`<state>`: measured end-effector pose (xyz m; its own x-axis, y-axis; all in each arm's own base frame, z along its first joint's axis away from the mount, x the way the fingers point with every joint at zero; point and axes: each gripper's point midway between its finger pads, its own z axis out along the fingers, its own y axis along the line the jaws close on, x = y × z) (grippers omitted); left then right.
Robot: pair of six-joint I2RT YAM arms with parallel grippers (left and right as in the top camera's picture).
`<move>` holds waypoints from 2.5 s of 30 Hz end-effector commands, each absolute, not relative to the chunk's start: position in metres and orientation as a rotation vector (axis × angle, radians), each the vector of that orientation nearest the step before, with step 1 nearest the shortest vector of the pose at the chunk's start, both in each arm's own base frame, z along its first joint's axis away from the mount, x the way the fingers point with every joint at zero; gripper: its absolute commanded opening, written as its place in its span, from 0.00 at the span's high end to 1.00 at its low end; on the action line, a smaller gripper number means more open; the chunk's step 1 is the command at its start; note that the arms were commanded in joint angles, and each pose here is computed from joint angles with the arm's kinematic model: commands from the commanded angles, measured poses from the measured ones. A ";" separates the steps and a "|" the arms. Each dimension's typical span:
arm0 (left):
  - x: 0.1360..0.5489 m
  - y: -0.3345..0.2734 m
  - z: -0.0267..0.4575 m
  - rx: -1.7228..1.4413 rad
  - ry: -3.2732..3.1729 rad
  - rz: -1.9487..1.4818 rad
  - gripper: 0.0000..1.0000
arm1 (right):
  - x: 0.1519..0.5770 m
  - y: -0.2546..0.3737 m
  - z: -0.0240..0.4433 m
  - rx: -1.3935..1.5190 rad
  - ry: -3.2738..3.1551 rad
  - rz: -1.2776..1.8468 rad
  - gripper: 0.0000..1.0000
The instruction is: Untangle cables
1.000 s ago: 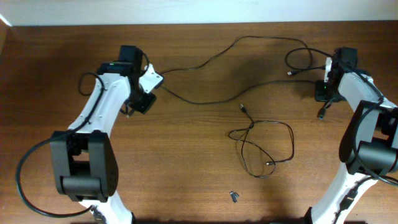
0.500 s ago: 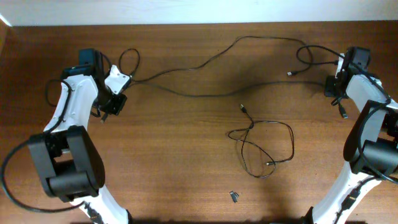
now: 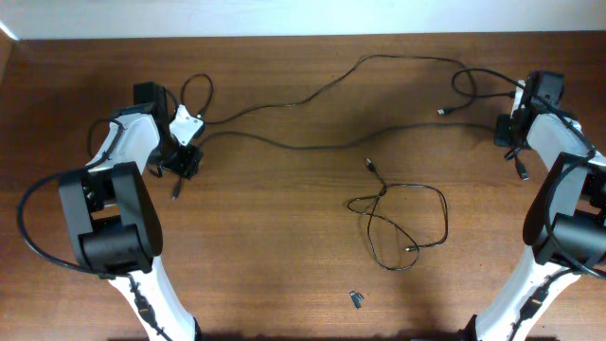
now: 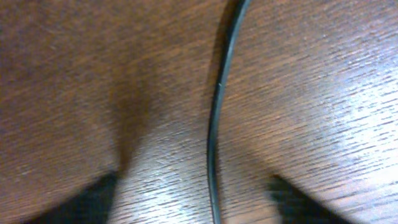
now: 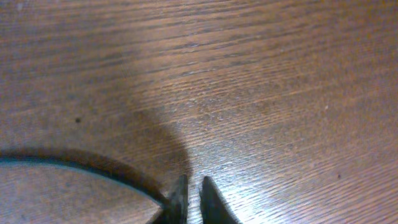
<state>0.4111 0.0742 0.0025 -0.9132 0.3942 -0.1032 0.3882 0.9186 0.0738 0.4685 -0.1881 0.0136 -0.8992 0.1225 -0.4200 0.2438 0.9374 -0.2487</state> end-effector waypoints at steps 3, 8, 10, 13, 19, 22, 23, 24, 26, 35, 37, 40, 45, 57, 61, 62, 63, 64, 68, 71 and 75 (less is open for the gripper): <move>0.416 0.091 0.000 0.586 2.974 0.207 0.01 | 0.460 -0.193 0.003 0.261 2.723 -0.441 0.72; 0.457 0.099 0.044 0.506 2.840 0.272 0.01 | 0.470 -0.197 0.043 0.226 2.671 -0.468 0.67; 0.475 0.095 0.081 0.496 2.754 0.250 0.01 | 0.475 -0.198 0.075 0.230 2.621 -0.477 0.64; 0.491 0.097 0.152 0.447 2.606 0.305 0.00 | 0.476 -0.199 0.148 0.237 2.498 -0.498 0.64; 0.439 0.036 0.198 0.558 2.603 -0.008 0.01 | 0.428 -0.146 0.243 0.146 2.437 -0.412 0.48; 0.406 -0.023 0.220 0.660 2.555 -0.329 0.01 | 0.396 -0.085 0.260 0.000 2.489 -0.227 0.33; 0.397 -0.038 0.224 0.688 2.551 -0.397 0.01 | 0.390 -0.074 0.259 -0.028 2.509 -0.185 0.30; 0.387 -0.050 0.225 0.715 2.562 -0.446 0.01 | 0.379 -0.055 0.256 -0.073 2.548 -0.113 0.26; 0.365 -0.072 0.220 0.787 2.621 -0.509 0.01 | 0.362 -0.023 0.244 -0.152 2.625 0.030 0.15; 0.347 -0.118 0.215 1.015 2.606 -0.492 0.01 | 0.310 0.041 0.218 -0.311 2.844 0.296 0.12; 0.345 -0.121 0.214 1.044 2.606 -0.466 0.01 | 0.299 0.047 0.202 -0.324 2.899 0.313 0.12; 0.345 -0.123 0.214 1.050 2.605 -0.464 0.01 | 0.294 0.049 0.185 -0.322 2.935 0.323 0.12; 0.345 -0.123 0.214 1.050 2.605 -0.464 0.01 | 0.303 0.054 0.154 -0.266 2.923 0.334 0.12; 0.346 -0.123 0.214 1.050 2.602 -0.462 0.01 | 0.361 0.120 0.079 -0.523 2.704 0.329 0.11; 0.346 -0.123 0.214 1.050 2.602 -0.462 0.01 | 0.367 0.122 0.031 -0.541 2.784 0.330 0.12; 0.346 -0.123 0.214 1.050 2.601 -0.462 0.01 | 0.365 0.121 0.020 -0.542 2.813 0.332 0.12; 0.346 -0.123 0.214 1.049 2.602 -0.462 0.01 | 0.363 0.121 0.009 -0.542 2.839 0.333 0.13; 0.346 -0.123 0.214 1.050 2.602 -0.462 0.01 | 0.360 0.120 -0.003 -0.543 2.869 0.334 0.16; 0.346 -0.123 0.214 1.050 2.602 -0.462 0.01 | 0.359 0.120 -0.012 -0.544 2.888 0.334 0.19; 0.346 -0.123 0.214 1.050 2.602 -0.462 0.01 | 0.361 0.120 -0.012 -0.543 2.882 0.328 0.31; 0.346 -0.123 0.214 1.050 2.601 -0.462 0.01 | 0.366 0.105 -0.015 -0.608 2.871 0.130 0.32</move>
<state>0.3466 -0.1221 0.2043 -0.7127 0.6019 -0.3603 0.6900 0.6941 -0.2052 0.3717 0.1171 0.0047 -0.8978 -0.3428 -0.2765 -0.3913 0.9090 0.1434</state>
